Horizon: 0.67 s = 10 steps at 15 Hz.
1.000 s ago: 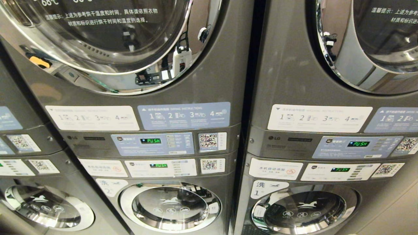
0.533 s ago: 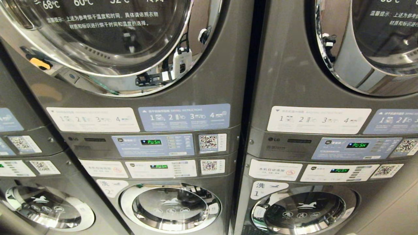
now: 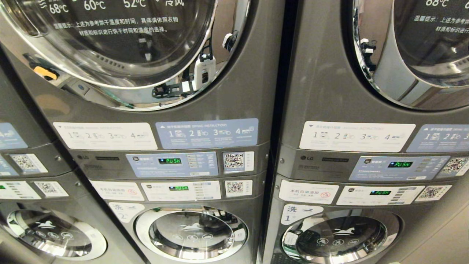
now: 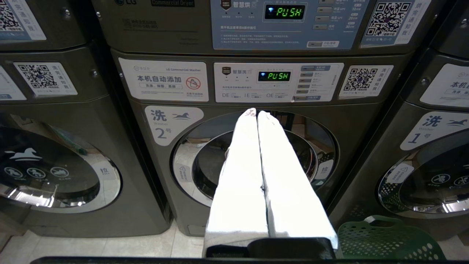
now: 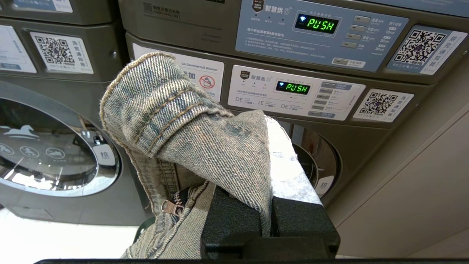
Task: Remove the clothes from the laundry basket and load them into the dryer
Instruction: Take the clothes out of the basket
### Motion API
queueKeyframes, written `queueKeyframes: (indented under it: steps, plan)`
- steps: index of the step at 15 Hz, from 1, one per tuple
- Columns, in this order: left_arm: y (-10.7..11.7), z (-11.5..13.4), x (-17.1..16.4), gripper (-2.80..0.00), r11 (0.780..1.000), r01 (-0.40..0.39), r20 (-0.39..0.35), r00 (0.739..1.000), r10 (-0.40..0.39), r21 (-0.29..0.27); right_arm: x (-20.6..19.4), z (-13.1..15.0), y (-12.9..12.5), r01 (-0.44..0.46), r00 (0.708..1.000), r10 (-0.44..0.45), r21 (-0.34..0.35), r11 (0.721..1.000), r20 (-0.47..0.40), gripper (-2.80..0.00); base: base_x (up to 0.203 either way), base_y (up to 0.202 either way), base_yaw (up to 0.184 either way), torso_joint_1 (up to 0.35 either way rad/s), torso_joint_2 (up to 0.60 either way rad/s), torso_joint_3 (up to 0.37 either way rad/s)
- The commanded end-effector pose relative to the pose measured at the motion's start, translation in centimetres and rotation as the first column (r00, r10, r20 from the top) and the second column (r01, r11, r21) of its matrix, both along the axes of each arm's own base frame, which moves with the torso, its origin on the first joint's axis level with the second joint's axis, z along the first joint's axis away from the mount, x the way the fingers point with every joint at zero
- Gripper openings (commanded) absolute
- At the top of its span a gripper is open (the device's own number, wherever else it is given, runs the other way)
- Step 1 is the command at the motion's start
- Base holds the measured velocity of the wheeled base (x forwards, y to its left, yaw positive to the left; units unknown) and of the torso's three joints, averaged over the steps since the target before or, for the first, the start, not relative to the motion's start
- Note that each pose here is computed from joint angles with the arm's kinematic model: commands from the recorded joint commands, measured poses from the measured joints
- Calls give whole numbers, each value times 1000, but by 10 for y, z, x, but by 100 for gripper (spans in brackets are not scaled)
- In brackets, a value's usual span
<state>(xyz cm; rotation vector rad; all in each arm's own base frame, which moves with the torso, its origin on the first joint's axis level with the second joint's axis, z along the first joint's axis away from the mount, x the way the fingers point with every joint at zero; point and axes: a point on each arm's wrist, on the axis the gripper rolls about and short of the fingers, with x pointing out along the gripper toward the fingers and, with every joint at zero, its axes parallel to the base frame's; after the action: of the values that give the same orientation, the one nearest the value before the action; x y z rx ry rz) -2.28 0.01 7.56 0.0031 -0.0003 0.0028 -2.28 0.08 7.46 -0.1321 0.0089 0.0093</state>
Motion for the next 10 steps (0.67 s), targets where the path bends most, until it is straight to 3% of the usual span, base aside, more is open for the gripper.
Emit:
queueKeyframes:
  steps: [1, 10]
  plan:
    - [0, 0, 0, -280, 1000, 0, 0, 1000, 0, 0, 0, 0, 0, 0, 1000, 0, -1, 1000, -1, -280, 0, 0, 0, 53, -112, -56]
    - [0, 0, 0, -280, 1000, 0, 1, 1000, 0, 0, 0, 0, 0, 1, 1000, -1, 2, 1000, 0, -280, 0, 0, 0, 21, -44, -19]
